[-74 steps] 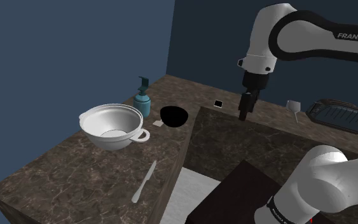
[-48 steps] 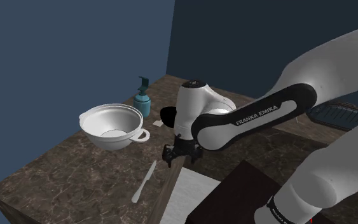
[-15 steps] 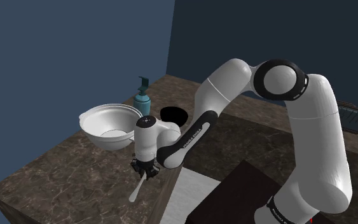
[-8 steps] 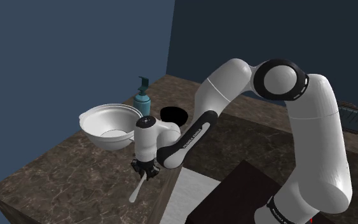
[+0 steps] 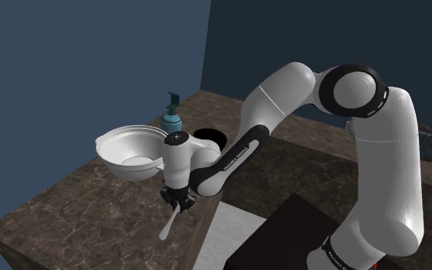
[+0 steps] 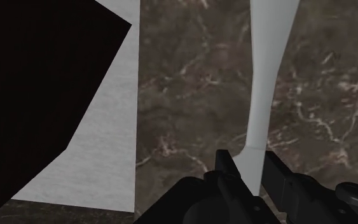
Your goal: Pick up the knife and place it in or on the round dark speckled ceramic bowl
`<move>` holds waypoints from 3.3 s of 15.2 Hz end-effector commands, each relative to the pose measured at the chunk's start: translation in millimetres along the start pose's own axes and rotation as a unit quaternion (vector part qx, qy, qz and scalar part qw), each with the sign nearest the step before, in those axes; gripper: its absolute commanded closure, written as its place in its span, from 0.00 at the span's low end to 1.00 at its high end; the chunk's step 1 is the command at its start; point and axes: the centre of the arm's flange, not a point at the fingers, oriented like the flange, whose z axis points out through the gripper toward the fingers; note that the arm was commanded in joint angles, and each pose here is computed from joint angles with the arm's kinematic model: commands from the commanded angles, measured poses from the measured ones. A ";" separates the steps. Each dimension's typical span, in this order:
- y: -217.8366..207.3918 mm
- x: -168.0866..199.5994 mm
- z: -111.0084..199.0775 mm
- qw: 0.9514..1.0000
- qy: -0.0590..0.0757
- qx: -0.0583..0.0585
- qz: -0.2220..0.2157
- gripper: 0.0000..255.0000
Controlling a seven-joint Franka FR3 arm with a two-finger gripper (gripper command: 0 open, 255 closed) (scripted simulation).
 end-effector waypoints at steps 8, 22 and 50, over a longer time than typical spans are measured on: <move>1.4 4.5 -46.5 1.000 0.000 0.000 0.000 1.00; 4.5 11.0 -120.1 1.000 0.000 0.000 0.000 1.00; -8.7 341.1 -110.2 1.000 0.000 0.000 0.000 1.00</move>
